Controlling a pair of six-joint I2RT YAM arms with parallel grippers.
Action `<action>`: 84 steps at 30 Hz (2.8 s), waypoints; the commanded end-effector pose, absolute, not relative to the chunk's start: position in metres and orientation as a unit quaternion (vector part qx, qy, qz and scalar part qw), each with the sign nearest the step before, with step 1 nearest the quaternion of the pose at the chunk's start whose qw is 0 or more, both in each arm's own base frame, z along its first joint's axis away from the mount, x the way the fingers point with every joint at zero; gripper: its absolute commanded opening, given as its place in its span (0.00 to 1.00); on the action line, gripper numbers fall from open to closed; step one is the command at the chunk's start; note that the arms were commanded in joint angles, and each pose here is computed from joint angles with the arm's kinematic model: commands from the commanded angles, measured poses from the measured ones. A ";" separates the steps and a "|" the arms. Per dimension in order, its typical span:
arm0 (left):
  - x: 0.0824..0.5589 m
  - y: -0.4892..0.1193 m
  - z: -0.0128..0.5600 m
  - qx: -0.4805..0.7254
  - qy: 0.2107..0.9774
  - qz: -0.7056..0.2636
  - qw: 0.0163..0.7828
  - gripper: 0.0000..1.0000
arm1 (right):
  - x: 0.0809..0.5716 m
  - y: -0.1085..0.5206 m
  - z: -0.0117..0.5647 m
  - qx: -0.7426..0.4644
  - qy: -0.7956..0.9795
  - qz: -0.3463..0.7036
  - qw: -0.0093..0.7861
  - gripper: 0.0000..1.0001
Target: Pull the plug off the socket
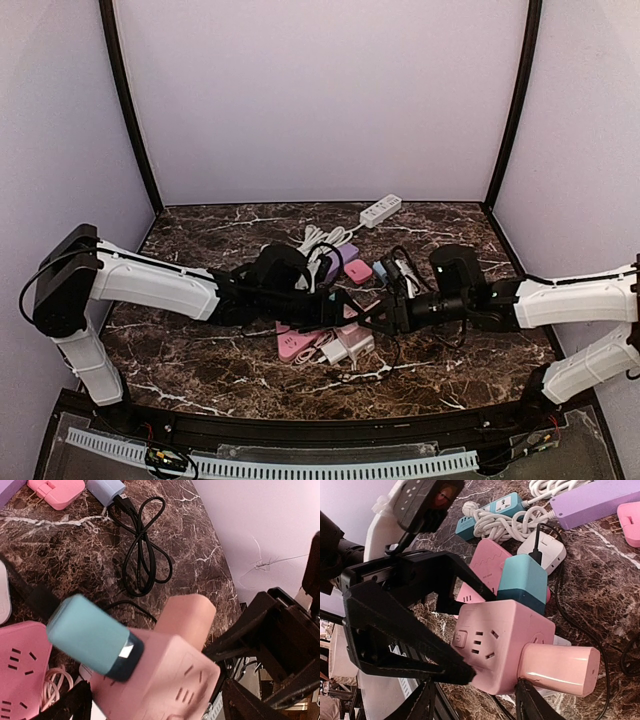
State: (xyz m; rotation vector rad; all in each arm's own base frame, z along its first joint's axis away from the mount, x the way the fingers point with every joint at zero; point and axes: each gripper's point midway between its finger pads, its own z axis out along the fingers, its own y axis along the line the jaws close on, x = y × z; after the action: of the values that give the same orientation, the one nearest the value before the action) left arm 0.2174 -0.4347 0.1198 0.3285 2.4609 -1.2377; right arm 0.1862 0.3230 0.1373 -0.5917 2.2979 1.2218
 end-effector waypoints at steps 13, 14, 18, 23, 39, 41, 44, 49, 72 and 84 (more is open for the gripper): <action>0.244 -0.443 0.151 0.135 0.859 -0.436 0.231 0.90 | 0.184 0.311 0.143 -0.183 0.856 0.398 0.274 0.59; 0.244 -0.440 0.155 0.142 0.859 -0.430 0.240 0.90 | 0.185 0.306 0.145 -0.176 0.858 0.392 0.280 0.61; 0.247 -0.420 0.150 0.151 0.879 -0.373 0.256 0.90 | 0.187 0.288 0.143 -0.154 0.871 0.369 0.285 0.71; 0.239 -0.406 0.141 0.150 0.896 -0.337 0.246 0.90 | 0.195 0.277 0.135 -0.135 0.879 0.362 0.279 0.79; 0.219 -0.438 0.134 0.141 0.881 -0.396 0.216 0.90 | 0.224 0.272 0.124 -0.119 0.875 0.379 0.277 0.77; 0.220 -0.441 0.134 0.141 0.880 -0.400 0.215 0.90 | 0.226 0.272 0.123 -0.119 0.873 0.385 0.275 0.78; 0.222 -0.444 0.133 0.142 0.879 -0.401 0.214 0.90 | 0.230 0.274 0.122 -0.119 0.872 0.388 0.273 0.78; 0.223 -0.451 0.135 0.144 0.876 -0.407 0.215 0.90 | 0.235 0.275 0.115 -0.112 0.875 0.387 0.269 0.78; 0.246 -0.478 0.148 0.156 0.861 -0.420 0.240 0.90 | 0.199 0.286 0.095 -0.091 0.863 0.457 0.196 0.51; 0.256 -0.460 0.152 0.169 0.873 -0.377 0.260 0.90 | 0.157 0.294 0.097 -0.119 0.865 0.458 0.164 0.44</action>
State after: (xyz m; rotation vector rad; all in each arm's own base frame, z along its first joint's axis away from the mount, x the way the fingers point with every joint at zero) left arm 0.2496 -0.4656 0.1314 0.4181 2.4140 -1.0779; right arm 0.1767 0.2942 0.1010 -0.3118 2.4200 1.2764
